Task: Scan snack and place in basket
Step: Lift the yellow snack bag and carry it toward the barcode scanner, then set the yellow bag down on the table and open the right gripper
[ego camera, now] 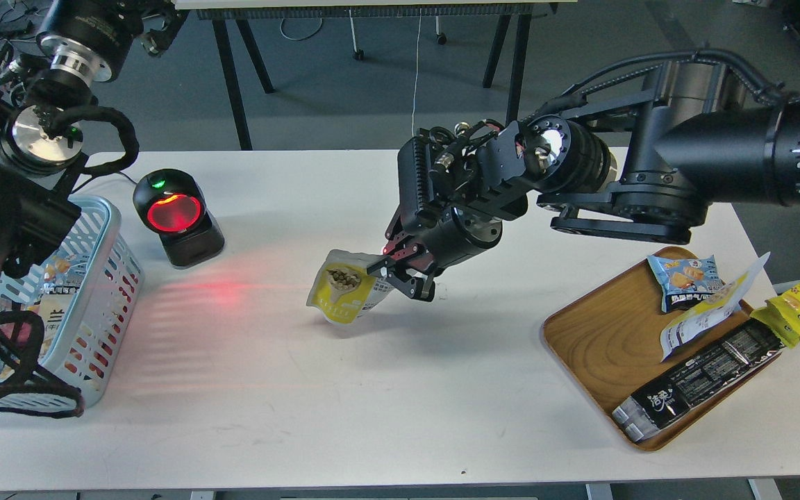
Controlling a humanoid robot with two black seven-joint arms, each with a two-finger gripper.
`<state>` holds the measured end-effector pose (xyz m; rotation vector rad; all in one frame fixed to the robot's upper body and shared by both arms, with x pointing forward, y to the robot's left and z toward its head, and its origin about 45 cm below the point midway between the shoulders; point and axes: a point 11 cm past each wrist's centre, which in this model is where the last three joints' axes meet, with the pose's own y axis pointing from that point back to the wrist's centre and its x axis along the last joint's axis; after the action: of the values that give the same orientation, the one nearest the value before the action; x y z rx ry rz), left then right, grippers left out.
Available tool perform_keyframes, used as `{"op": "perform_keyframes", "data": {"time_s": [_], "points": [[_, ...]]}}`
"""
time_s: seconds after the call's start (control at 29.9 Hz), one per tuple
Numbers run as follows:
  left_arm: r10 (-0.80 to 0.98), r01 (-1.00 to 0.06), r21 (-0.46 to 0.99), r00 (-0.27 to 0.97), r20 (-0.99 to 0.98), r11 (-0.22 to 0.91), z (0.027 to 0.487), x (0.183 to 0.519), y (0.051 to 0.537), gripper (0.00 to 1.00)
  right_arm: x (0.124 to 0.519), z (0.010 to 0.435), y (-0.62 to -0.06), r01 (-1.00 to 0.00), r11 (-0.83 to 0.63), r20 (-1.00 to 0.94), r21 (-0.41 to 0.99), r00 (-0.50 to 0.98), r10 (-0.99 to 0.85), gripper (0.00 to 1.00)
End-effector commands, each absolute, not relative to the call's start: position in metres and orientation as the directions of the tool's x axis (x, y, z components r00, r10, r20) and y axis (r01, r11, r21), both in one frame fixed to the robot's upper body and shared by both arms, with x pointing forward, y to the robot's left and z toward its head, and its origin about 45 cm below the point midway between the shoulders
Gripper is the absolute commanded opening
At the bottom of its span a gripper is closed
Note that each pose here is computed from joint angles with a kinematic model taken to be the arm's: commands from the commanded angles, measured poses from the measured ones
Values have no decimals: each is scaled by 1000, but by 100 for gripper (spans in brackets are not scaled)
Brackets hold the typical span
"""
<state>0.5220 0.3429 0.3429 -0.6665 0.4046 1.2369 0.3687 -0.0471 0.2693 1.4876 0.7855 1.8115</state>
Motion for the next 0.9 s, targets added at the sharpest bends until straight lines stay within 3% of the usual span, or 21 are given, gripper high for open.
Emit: {"op": "perform_keyframes", "data": {"time_s": [0.0,0.3,0.43,0.67,0.74,0.87], "points": [[727,-953,-246,295,-620,177,343,522,342,100,365,263,-44,-98,-597,583,796,-141,800,0],[729,-955,-241,289,-621,174,341,521,344,100,360,258,-37,-81,-593,578,801,-150,802,3],[724,-955,-248,287,-628,163,342,521,347,100,361,258,-38,-84,-592,577,802,-147,803,18],[728,-953,-268,282,-625,139,347,520,355,100,366,269,-40,-105,-603,587,791,-147,796,28],[729,-952,-272,285,-622,139,350,520,356,100,376,289,-43,-142,-634,621,760,-129,773,33],[753,-951,-271,286,-593,148,359,518,366,100,395,334,-58,-223,-724,742,653,-1,670,53]]}}
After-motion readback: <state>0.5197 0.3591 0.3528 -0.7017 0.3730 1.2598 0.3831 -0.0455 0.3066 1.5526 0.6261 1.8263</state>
